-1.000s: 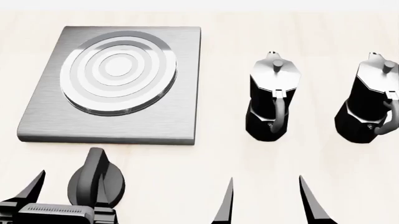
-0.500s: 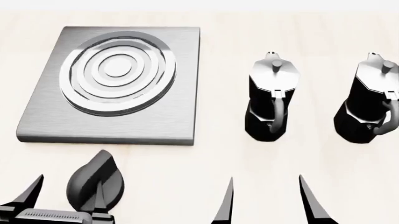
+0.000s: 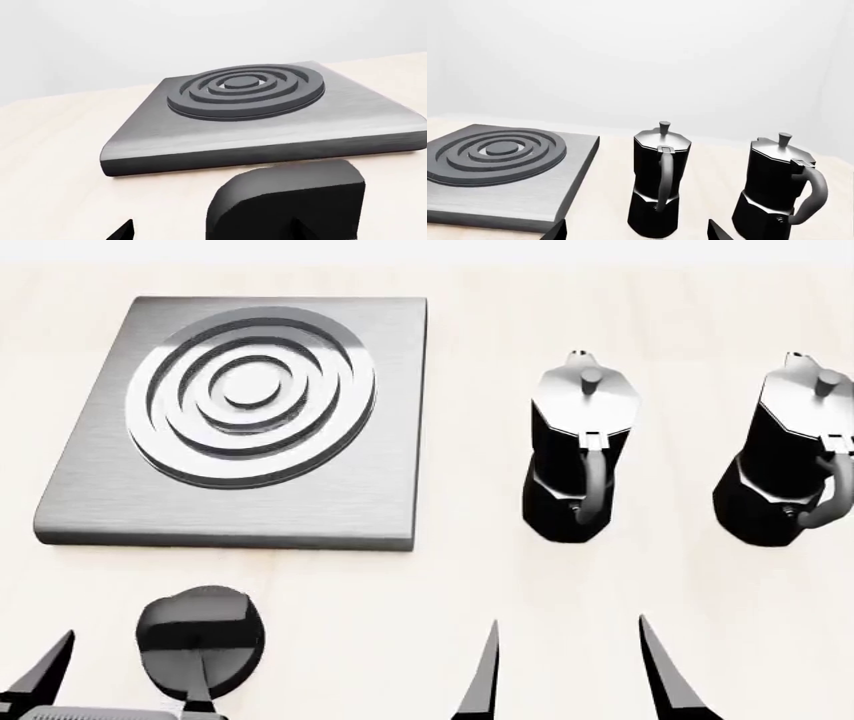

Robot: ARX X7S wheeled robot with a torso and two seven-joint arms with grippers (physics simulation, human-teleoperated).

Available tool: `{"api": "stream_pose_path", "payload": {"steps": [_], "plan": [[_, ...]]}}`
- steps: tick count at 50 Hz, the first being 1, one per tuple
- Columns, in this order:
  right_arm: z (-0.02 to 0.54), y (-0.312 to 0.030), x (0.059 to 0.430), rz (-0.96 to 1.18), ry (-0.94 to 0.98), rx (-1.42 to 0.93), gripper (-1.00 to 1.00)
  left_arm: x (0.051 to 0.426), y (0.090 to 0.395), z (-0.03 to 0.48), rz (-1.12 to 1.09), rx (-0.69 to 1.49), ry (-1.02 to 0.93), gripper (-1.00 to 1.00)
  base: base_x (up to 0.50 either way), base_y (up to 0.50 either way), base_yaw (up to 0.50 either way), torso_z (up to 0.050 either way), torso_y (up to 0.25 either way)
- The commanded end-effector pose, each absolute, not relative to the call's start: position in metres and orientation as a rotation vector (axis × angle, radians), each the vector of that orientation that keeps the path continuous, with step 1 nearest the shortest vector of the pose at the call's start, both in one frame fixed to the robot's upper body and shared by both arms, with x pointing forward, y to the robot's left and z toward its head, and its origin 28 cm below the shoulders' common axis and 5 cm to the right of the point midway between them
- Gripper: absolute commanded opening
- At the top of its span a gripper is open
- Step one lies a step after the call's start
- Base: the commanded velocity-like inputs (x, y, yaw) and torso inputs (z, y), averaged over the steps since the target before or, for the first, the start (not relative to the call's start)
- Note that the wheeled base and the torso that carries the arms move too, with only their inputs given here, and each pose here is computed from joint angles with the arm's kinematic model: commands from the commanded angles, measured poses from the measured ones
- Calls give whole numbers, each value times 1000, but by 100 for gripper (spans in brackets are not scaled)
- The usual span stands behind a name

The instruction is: Turn off the stove.

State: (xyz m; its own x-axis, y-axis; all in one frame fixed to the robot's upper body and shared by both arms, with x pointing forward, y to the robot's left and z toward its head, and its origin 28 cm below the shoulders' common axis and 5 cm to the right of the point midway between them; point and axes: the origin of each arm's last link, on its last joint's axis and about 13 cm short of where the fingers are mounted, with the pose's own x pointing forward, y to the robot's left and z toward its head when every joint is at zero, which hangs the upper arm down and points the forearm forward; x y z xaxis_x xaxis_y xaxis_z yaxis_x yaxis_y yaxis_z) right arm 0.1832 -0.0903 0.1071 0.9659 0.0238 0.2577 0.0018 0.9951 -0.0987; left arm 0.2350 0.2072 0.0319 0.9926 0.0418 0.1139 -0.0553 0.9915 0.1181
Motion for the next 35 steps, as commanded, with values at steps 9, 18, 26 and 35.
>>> {"api": "stream_pose_path", "payload": {"steps": [9, 18, 26, 35], "plan": [[106, -91, 183, 11, -259, -99, 100, 231, 229, 23, 176, 116, -43, 100, 0, 0, 0, 0, -2], [107, -90, 182, 11, -262, -100, 100, 234, 229, 21, 187, 118, -28, 100, 0, 0, 0, -1, -1], [107, -91, 183, 11, -261, -99, 100, 244, 232, 24, 202, 122, -31, 100, 0, 0, 0, 0, -1], [107, -91, 183, 12, -261, -98, 100, 252, 237, 34, 224, 127, -73, 100, 0, 0, 0, -1, -2]]}}
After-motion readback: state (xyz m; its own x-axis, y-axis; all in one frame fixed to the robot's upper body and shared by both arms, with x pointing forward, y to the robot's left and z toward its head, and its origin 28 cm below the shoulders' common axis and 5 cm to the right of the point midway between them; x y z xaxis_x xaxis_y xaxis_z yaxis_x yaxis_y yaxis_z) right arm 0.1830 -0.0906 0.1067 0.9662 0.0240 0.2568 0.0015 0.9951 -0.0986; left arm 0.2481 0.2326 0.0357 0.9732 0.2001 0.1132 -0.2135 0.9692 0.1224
